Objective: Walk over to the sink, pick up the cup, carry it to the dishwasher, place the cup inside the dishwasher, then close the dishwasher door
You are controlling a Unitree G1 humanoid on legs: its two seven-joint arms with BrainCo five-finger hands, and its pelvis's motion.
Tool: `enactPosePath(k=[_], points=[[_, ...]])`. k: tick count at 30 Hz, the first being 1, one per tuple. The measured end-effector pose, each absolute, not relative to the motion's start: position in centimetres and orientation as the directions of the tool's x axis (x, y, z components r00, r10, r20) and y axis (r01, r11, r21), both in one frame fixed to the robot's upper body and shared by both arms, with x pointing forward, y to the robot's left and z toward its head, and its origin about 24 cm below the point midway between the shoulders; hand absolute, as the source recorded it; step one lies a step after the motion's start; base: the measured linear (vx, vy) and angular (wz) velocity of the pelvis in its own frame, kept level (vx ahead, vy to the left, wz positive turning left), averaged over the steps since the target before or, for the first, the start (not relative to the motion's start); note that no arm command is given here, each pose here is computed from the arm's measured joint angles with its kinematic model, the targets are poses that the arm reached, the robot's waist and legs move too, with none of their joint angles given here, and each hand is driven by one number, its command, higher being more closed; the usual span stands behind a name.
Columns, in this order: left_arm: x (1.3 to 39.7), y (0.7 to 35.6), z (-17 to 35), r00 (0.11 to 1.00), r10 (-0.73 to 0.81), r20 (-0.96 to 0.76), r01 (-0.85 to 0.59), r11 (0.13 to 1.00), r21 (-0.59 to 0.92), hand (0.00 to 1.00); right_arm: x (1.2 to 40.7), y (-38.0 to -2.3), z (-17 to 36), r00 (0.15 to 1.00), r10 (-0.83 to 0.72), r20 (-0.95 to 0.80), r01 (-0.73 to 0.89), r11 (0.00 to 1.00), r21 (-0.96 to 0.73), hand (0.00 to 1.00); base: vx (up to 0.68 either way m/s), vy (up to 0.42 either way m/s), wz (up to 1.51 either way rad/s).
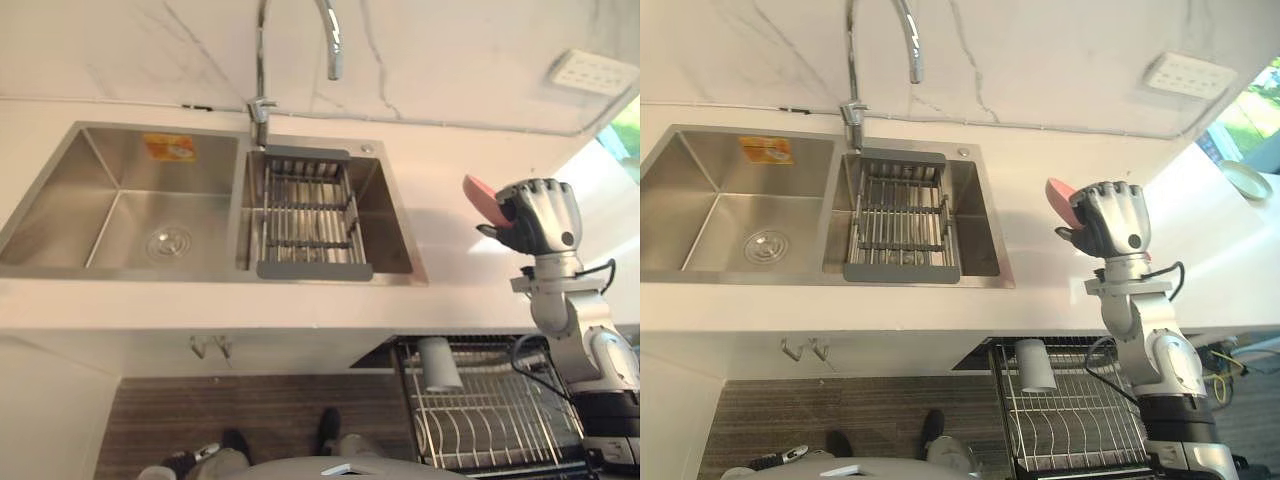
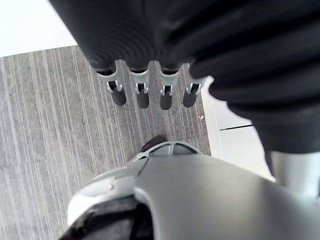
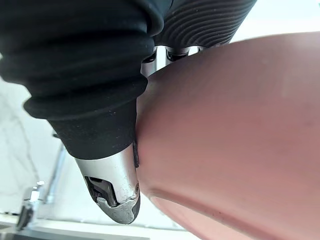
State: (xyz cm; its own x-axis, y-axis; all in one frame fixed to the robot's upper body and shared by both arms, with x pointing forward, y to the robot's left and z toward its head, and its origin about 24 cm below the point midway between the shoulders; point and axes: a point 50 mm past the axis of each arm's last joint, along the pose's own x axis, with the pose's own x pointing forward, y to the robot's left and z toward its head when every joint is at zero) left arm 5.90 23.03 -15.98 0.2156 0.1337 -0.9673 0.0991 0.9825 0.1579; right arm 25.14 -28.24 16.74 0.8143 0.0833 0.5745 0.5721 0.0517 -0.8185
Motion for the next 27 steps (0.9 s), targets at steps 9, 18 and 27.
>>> enactPosePath(k=[9, 18, 27], points=[[6.6, 23.5, -15.9, 0.200, 0.162, -0.966, 0.132, 0.973, 0.191, 0.00, 22.5, -30.4, 16.6, 0.839, 0.014, 0.544, 0.544, -0.020, -0.839, 1.00, -0.04, 0.052, -0.40], [7.5, 23.4, -15.9, 0.167, 0.166, -0.972, 0.166, 0.967, 0.194, 0.00, 20.5, -32.6, 15.9, 0.856, -0.074, 0.512, 0.507, -0.072, -0.859, 1.00, 0.01, 0.079, -0.28], [9.9, 22.1, -15.7, 0.218, 0.146, -0.965, 0.168, 0.968, 0.185, 0.00, 19.3, -34.9, 14.6, 0.845, -0.206, 0.493, 0.488, -0.080, -0.869, 1.00, 0.03, 0.002, -0.09]])
